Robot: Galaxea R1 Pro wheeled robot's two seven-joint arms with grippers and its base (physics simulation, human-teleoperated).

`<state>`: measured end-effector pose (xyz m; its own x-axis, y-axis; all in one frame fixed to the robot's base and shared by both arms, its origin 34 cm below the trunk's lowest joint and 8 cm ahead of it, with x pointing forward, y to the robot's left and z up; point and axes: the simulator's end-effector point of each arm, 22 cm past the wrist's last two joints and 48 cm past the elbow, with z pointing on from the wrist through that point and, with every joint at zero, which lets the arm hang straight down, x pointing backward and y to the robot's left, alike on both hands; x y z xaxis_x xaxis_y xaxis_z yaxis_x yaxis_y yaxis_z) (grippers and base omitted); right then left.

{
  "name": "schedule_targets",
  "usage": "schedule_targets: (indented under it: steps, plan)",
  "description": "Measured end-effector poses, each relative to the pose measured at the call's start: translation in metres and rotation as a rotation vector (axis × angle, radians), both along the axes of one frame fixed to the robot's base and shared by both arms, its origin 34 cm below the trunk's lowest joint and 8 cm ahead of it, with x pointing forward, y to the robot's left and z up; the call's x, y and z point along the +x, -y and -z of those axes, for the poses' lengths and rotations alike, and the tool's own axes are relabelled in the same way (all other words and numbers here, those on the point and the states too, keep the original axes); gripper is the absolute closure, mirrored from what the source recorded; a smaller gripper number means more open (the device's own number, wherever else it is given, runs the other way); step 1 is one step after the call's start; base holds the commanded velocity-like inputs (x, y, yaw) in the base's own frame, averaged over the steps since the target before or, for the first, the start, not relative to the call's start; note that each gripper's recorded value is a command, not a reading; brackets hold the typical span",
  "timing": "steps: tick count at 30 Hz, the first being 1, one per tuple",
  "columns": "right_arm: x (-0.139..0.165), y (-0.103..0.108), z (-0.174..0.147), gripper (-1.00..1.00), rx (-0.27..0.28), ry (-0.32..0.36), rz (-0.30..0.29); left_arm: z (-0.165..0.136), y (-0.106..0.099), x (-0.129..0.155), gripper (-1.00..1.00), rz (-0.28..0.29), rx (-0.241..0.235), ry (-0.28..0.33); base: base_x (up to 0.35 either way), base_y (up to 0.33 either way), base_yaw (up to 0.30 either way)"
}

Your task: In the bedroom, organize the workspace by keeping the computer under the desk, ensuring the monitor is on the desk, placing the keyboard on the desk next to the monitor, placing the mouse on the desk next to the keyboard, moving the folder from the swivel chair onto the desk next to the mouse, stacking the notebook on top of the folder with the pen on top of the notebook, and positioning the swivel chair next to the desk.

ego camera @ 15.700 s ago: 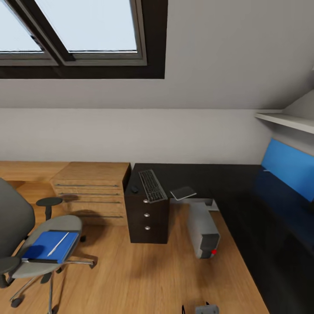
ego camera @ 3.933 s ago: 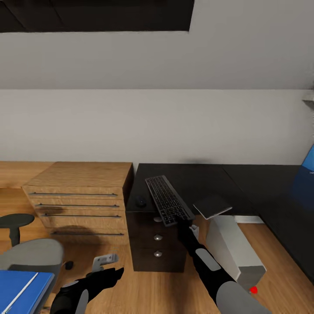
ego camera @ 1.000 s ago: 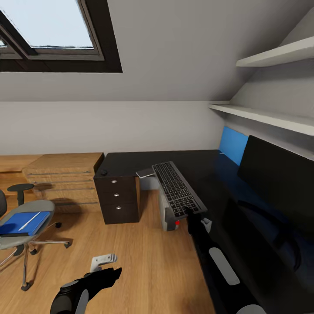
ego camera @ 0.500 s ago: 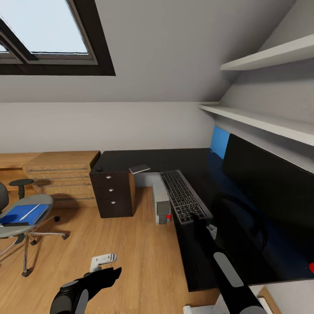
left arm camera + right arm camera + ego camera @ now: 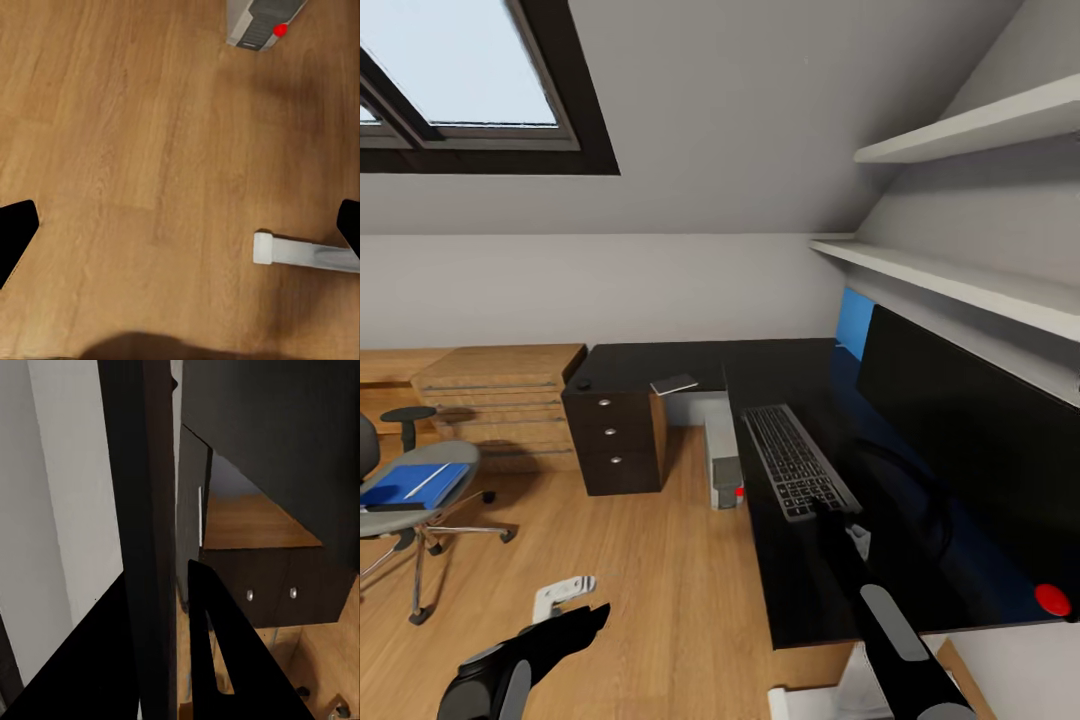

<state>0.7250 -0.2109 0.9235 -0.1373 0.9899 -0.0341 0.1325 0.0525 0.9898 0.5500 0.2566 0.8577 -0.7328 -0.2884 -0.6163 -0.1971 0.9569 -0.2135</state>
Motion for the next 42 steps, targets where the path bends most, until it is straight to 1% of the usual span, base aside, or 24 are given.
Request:
schedule_targets:
  steps: [2, 4, 7, 11, 13, 15, 17, 18, 22, 24, 42]
  plan:
    - [0.000, 0.007, 0.001, 1.00, 0.001, -0.004, 0.015, 0.001, -0.013, -0.002, -1.00, -0.033, 0.001, -0.003, 0.000, -0.237, 0.000]
    - [0.000, 0.010, 0.001, 1.00, 0.001, -0.005, 0.021, 0.002, -0.020, -0.004, -1.00, -0.050, 0.002, -0.004, 0.000, -0.279, 0.000]
    - [0.000, 0.013, 0.001, 1.00, 0.002, -0.005, 0.026, 0.002, -0.026, -0.005, -1.00, -0.065, 0.002, -0.006, 0.000, -0.276, 0.000]
    - [0.001, 0.013, 0.000, 1.00, 0.005, -0.002, 0.029, 0.003, -0.031, -0.007, -1.00, -0.076, 0.003, -0.012, 0.000, -0.041, 0.000]
    - [0.001, 0.013, -0.002, 1.00, 0.007, 0.003, 0.031, 0.003, -0.038, -0.008, -1.00, -0.092, 0.005, -0.014, 0.000, -0.013, 0.000]
    - [0.004, 0.016, -0.010, 1.00, 0.016, 0.022, 0.040, -0.004, -0.052, -0.009, -1.00, -0.126, 0.010, 0.001, 0.000, -0.005, 0.000]
    - [0.005, 0.020, -0.013, 1.00, 0.027, 0.028, 0.052, -0.008, -0.057, -0.008, -1.00, -0.140, 0.007, 0.012, 0.000, -0.003, 0.000]
    - [0.005, 0.021, -0.012, 1.00, 0.031, 0.029, 0.054, -0.008, -0.058, -0.007, -1.00, -0.144, 0.005, 0.015, 0.000, -0.002, 0.000]
    - [0.007, 0.026, -0.010, 1.00, 0.046, 0.031, 0.068, -0.008, -0.057, -0.004, -1.00, -0.159, -0.031, 0.033, 0.000, 0.000, 0.000]
    - [0.007, 0.027, -0.008, 1.00, 0.048, 0.031, 0.070, -0.006, -0.057, -0.003, -1.00, -0.161, -0.038, 0.035, 0.000, 0.000, 0.000]
    - [0.011, 0.025, 0.013, 1.00, 0.052, 0.031, 0.069, 0.014, -0.056, 0.001, -1.00, -0.163, -0.046, 0.037, 0.000, 0.000, 0.000]
